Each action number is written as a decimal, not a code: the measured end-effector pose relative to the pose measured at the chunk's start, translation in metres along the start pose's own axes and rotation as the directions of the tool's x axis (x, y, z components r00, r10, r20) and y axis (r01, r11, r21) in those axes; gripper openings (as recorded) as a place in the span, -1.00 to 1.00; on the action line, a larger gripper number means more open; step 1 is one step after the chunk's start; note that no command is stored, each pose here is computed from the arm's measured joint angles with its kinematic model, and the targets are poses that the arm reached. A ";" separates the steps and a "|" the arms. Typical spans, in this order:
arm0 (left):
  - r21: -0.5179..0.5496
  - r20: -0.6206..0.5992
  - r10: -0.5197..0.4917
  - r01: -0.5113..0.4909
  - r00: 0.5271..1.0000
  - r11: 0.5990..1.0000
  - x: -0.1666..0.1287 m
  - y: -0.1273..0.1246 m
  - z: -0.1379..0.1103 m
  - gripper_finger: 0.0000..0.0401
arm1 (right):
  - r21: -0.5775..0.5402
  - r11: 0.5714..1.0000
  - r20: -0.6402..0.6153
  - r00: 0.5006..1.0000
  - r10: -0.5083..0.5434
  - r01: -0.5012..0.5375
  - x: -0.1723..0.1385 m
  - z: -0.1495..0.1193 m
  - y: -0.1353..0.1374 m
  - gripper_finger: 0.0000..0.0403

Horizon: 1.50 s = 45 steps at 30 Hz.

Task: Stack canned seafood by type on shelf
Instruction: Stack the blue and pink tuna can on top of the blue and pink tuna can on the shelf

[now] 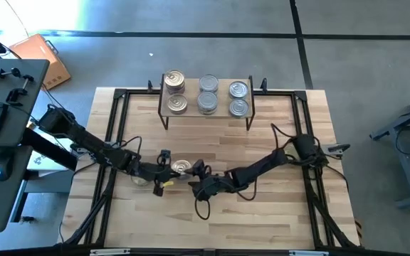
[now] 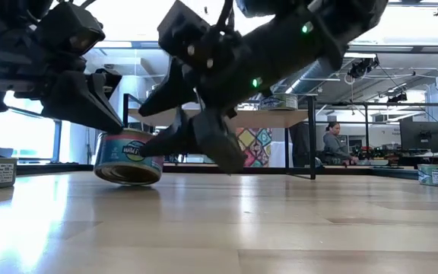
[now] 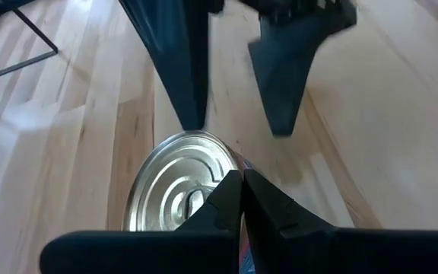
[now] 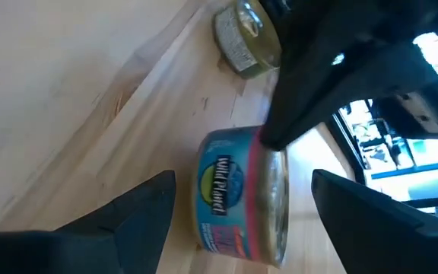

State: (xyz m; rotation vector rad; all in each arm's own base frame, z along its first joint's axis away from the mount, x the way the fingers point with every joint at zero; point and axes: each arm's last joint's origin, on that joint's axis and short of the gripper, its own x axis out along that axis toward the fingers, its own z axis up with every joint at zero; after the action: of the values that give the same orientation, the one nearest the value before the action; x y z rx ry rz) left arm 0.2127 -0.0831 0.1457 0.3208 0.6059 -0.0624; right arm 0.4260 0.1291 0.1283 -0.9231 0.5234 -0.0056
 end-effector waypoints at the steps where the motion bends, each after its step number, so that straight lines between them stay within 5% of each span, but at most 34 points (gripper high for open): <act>1: -0.003 0.004 0.002 -0.002 1.000 1.000 0.000 0.000 0.000 -1.00 | -0.014 1.000 0.000 1.000 -0.001 0.001 0.002 -0.001 0.002 0.50; 10: -0.023 0.047 0.004 -0.003 0.999 1.000 0.000 0.001 0.005 -1.00 | -0.098 0.993 -0.029 0.998 -0.062 0.059 0.013 -0.010 0.009 0.50; 15: -0.019 0.055 0.007 -0.006 0.998 1.000 0.000 0.001 0.006 -1.00 | -0.044 0.996 -0.028 0.997 -0.079 0.077 0.017 -0.013 0.006 0.48; 24: -0.020 0.057 0.015 -0.014 0.998 1.000 0.000 0.001 0.006 -1.00 | 0.085 0.995 -0.032 0.998 -0.046 0.049 0.021 -0.019 0.004 -0.13; 28: -0.070 0.052 0.002 0.002 0.999 0.998 -0.001 -0.001 0.006 -0.98 | 0.124 0.991 -0.029 0.999 -0.046 0.049 0.018 -0.015 0.007 -0.16; 39: -0.127 -0.088 -0.023 0.012 0.996 0.992 -0.030 0.008 -0.004 -0.38 | 0.224 0.974 -0.103 0.994 -0.025 0.048 -0.007 -0.002 0.000 -0.16; 45: -0.257 -0.165 -0.017 -0.027 0.986 0.966 -0.056 0.015 -0.013 -0.24 | 0.233 0.955 -0.126 0.980 -0.157 0.183 -0.031 0.016 -0.031 -0.16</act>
State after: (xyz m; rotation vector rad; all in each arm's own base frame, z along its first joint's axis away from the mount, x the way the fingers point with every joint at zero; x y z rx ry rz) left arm 0.1621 -0.0668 0.1717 0.0738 0.7694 0.0489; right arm 0.4124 0.1296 0.1733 -0.7264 0.5272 -0.2711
